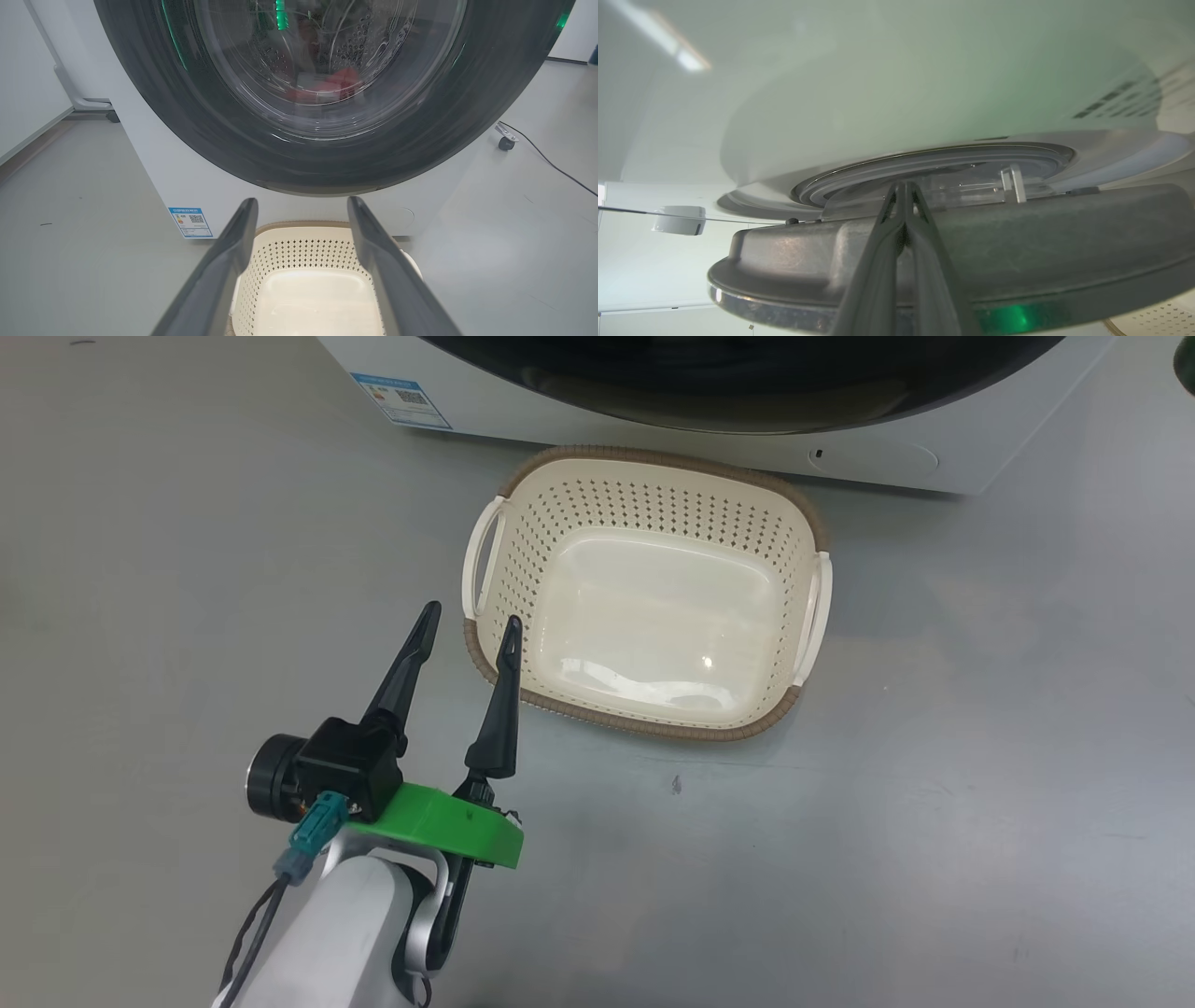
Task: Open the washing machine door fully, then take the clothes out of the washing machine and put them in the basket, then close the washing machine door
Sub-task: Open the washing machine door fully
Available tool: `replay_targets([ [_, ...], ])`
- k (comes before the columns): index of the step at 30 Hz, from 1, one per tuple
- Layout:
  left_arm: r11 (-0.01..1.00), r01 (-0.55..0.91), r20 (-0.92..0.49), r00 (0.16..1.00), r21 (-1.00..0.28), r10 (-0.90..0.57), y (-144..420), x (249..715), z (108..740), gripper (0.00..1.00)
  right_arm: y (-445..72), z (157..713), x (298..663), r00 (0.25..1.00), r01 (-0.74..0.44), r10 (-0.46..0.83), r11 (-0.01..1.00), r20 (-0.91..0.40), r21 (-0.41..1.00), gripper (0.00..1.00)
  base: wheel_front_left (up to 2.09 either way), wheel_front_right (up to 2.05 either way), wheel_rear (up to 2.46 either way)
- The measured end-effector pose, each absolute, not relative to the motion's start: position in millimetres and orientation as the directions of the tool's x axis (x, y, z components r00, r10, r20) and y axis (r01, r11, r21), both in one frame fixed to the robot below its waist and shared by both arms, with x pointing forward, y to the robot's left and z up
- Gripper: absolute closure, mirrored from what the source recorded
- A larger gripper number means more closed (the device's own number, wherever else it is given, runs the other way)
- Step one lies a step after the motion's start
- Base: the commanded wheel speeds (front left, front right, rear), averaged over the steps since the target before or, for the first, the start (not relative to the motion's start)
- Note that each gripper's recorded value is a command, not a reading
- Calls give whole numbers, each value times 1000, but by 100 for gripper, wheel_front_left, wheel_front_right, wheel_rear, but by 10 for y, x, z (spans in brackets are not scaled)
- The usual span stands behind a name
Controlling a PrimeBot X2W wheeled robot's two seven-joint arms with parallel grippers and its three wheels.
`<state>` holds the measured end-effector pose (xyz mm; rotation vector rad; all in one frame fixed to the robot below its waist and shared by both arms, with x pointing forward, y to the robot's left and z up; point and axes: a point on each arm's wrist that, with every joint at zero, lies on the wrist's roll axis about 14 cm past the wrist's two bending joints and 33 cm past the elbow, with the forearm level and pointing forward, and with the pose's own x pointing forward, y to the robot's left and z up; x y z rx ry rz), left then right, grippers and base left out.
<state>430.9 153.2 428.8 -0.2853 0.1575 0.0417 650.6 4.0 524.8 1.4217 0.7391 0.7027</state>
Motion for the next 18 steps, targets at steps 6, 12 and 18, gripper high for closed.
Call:
replay_targets([
  [6,959,-66,-167,986,-275,20,1538,4318,4261,0,56,5239,6430,557,15,830,35,-38,999,100,0,0,0],
  [12,960,-65,-162,987,-272,21,1538,4324,4277,0,79,5225,6295,512,16,858,42,-44,999,100,0,0,0],
  [18,960,-55,-154,988,-276,12,1509,4323,4313,0,80,5197,6145,477,24,877,53,-58,998,100,0,0,0],
])
